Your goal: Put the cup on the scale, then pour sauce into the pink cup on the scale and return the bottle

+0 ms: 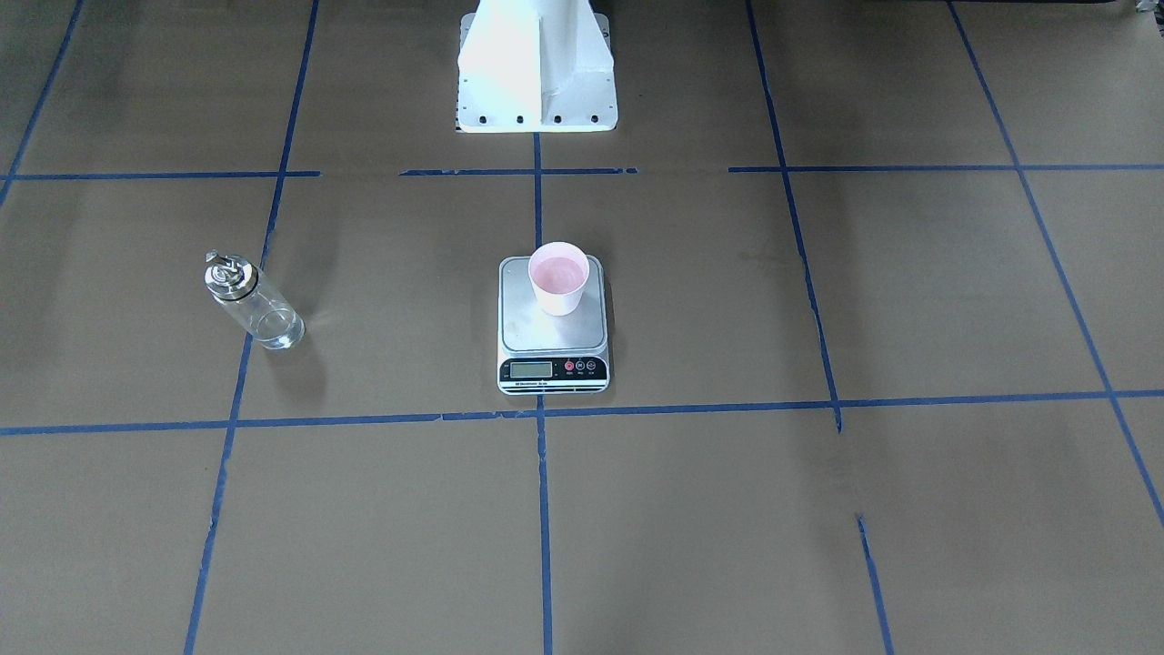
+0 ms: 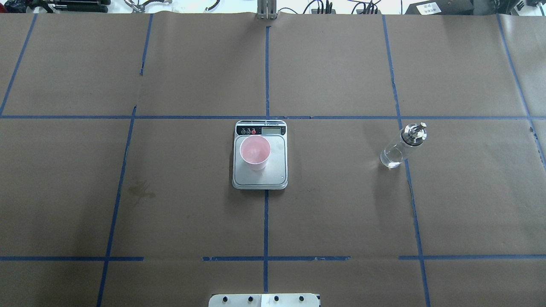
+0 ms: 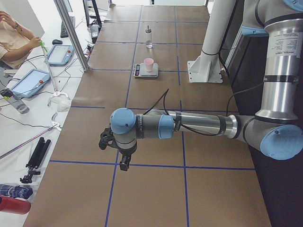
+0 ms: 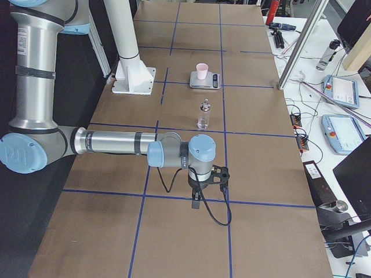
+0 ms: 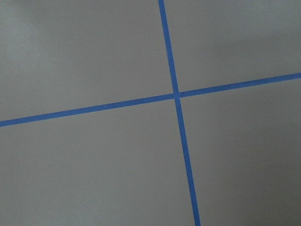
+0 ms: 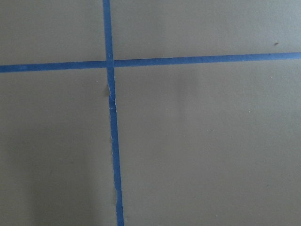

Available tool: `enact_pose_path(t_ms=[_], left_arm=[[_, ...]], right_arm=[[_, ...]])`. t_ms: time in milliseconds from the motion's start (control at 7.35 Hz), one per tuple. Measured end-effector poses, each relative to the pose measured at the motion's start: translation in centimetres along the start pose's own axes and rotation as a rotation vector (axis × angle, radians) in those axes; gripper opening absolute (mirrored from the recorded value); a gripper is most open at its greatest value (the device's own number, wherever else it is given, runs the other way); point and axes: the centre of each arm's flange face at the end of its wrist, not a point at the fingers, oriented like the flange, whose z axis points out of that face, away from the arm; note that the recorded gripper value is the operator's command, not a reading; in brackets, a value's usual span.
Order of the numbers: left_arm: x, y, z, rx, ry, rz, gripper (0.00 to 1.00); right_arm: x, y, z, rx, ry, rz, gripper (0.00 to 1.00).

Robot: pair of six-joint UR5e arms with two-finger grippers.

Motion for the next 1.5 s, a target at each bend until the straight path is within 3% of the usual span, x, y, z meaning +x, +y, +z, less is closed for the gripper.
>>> enact_pose_path(t_ms=[1496], left_arm=[[0.9,-0.5,0.9,-0.017,0.004,0.021,1.0]], right_arm=[[-0.2,0.0,0.2,0.0,-0.009,-0.016,1.0]])
